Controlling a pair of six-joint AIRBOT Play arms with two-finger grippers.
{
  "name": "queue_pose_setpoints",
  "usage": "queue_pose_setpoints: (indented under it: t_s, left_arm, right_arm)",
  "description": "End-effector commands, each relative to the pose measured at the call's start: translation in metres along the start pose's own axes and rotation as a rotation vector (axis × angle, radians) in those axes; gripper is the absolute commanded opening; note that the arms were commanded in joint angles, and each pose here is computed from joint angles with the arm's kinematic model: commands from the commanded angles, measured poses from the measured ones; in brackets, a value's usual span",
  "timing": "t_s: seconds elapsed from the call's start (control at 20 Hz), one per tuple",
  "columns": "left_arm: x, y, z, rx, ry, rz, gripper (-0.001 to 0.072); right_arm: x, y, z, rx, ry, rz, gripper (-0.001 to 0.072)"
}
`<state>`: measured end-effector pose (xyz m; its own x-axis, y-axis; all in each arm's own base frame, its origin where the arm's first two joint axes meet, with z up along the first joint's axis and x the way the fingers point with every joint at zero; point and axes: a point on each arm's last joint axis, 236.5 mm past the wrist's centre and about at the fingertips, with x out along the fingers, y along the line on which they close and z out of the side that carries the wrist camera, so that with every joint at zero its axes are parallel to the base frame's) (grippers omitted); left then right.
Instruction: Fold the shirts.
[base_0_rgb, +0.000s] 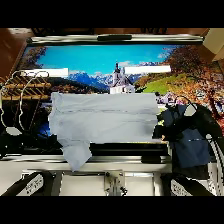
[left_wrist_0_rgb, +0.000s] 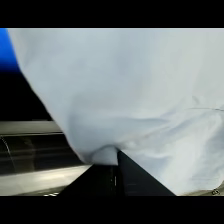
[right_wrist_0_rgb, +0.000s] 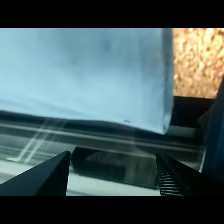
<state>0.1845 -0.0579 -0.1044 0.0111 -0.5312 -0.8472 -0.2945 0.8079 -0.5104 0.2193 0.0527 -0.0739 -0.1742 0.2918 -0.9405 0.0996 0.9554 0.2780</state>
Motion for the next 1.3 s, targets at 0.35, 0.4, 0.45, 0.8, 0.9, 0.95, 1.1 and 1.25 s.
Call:
queue_pose_setpoints:
  t_s: [0.35,0.4,0.45,0.8,0.9,0.95,1.1,1.25]
  left_arm:
    - [-0.008,-0.007,0.000,0.042,-0.027,-0.004,0.0029]
    - [-0.008,-0.007,0.000,0.042,-0.027,-0.004,0.0029]
    - [-0.008,-0.007,-0.001,0.042,-0.026,-0.004,0.0029]
    - [-0.008,-0.006,0.003,0.042,-0.041,0.001,0.0029]
    - [-0.008,-0.006,0.003,0.052,-0.041,0.001,0.0029]
    - [-0.008,-0.005,0.003,0.054,-0.041,0.002,0.0029]
    - [-0.010,-0.006,0.006,0.081,-0.052,0.005,0.0029]
    - [-0.029,-0.016,0.022,0.245,-0.082,0.011,0.0029]
  right_arm:
    - [0.008,-0.024,0.029,0.063,-0.136,-0.089,0.0638]
    - [0.011,-0.023,0.028,0.068,-0.124,-0.081,0.0638]
    - [0.016,-0.020,0.027,0.078,-0.105,-0.065,0.0638]
    - [0.030,-0.001,0.026,0.088,-0.057,0.029,0.0637]
    - [0.030,0.000,0.025,0.087,-0.052,0.033,0.0539]
    - [0.030,0.001,0.024,0.082,-0.045,0.039,0.0428]
    - [0.028,0.018,0.018,0.022,-0.021,0.109,0.0179]
    - [0.017,0.020,0.024,-0.031,-0.059,0.103,0.0073]
